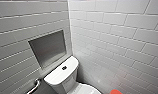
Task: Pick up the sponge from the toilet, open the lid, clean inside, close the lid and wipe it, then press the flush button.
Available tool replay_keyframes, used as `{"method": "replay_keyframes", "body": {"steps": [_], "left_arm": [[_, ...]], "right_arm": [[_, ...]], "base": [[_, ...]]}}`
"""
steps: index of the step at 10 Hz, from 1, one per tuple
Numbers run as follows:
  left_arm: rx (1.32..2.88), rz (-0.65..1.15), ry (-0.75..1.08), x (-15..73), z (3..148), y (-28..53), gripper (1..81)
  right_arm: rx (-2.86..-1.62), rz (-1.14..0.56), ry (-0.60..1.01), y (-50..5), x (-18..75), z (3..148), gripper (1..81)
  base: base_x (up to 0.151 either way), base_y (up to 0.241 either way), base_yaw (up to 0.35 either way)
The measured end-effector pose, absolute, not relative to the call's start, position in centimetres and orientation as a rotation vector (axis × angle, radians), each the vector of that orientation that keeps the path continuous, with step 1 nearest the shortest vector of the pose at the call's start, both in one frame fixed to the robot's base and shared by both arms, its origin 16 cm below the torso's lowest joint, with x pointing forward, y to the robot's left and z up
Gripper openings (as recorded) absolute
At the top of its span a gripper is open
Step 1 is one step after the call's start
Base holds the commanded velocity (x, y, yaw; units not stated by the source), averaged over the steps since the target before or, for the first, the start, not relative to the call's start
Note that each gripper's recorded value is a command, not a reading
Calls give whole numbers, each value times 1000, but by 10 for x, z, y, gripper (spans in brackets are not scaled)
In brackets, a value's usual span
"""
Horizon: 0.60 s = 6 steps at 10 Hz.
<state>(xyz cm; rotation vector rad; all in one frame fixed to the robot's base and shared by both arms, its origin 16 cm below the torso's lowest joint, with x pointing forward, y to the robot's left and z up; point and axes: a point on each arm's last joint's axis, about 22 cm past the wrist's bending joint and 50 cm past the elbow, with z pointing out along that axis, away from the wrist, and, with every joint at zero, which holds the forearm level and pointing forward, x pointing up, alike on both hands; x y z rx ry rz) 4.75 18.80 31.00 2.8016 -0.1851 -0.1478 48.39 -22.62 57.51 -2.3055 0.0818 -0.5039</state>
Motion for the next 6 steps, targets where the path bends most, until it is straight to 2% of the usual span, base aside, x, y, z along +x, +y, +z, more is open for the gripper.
{"method": "replay_keyframes", "body": {"steps": [2, 4, 6], "left_arm": [[2796, -188, -177, 32, 312, 187, 811], [2785, -281, -161, 2, 316, 187, 811], [2772, -328, -152, -11, 318, 181, 811]], "right_arm": [[-2353, -527, 85, -235, 532, 557, 10], [-2436, -444, 130, -244, 540, 497, 10], [-2443, -377, 140, -218, 547, 468, 10]], "base": [[0, 0, 0], [0, 0, 0], [0, 0, 0]]}}
